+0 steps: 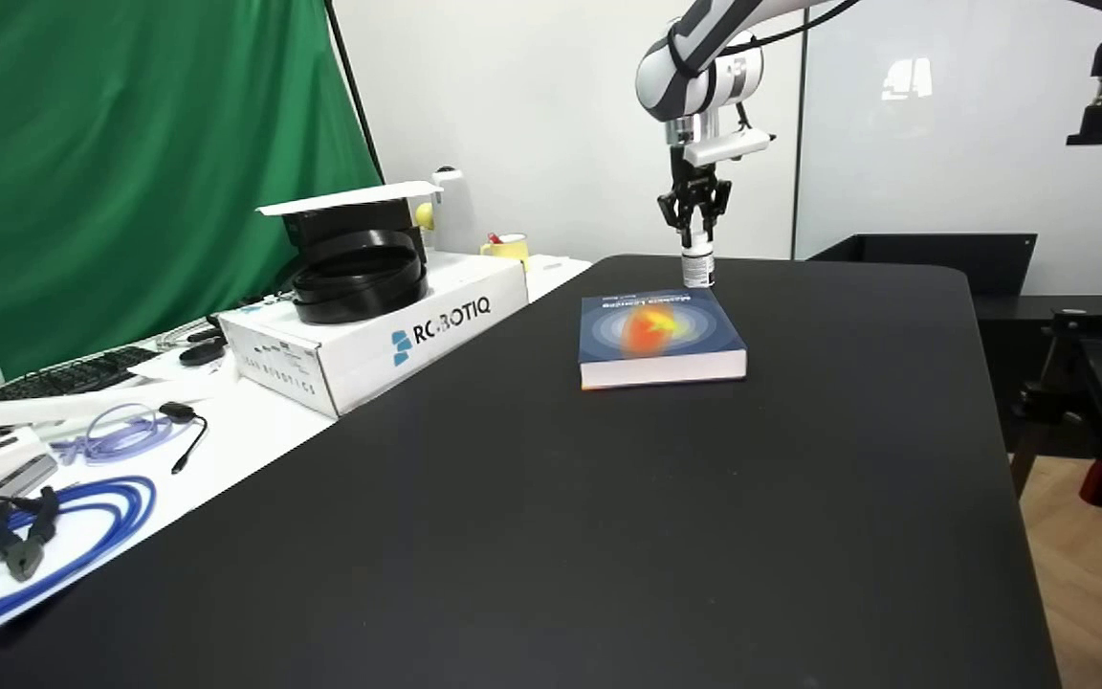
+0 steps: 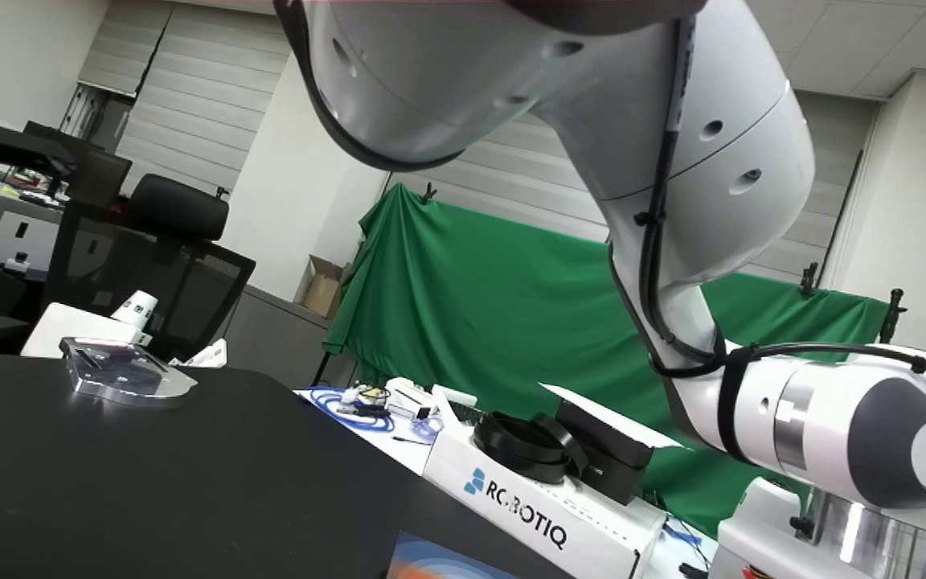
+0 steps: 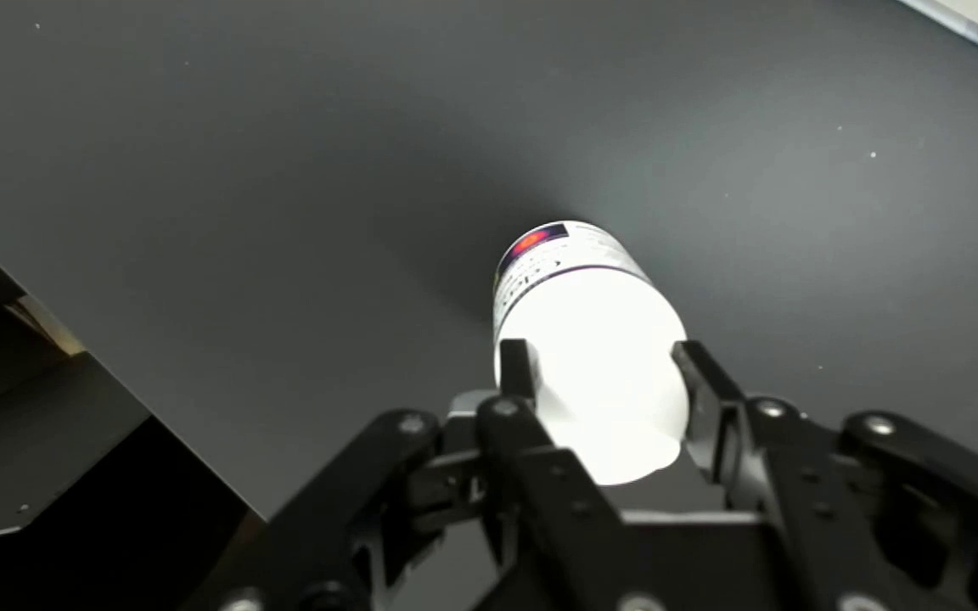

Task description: Put the bottle on the table

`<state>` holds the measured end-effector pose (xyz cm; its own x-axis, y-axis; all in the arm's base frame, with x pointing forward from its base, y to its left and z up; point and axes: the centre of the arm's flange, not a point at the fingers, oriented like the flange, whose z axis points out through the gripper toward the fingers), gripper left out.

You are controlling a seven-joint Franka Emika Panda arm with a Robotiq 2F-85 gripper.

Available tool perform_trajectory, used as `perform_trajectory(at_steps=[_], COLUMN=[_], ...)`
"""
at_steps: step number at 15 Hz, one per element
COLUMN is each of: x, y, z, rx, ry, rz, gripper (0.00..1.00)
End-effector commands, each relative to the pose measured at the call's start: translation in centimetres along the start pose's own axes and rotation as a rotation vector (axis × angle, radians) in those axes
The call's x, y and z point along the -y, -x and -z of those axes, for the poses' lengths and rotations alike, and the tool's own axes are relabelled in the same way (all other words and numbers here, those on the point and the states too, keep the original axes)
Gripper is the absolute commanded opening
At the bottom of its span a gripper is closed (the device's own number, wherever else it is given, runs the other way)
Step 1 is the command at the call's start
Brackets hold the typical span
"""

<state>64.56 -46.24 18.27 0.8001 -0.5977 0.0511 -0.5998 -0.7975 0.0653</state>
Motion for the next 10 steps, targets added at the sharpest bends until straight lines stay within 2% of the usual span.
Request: perform_trajectory(at_steps=[1,2,3,7,10], x=[0.0,0.0,0.0,0.4,0.3], y=[-2.7,-2.7,-2.7,-2.6,-2.1], z=[-0.1,0.1,0.3,3.5,7.2], rx=[0.006,0.009,0.012,0.004,-0.04], ry=[-0.013,-0.012,-0.015,-0.015,-0.008], rz=[-0.035,-0.04,-0.038,-0.038,-0.04], gripper=[0.19,0.6,0.7,0.97,1.0])
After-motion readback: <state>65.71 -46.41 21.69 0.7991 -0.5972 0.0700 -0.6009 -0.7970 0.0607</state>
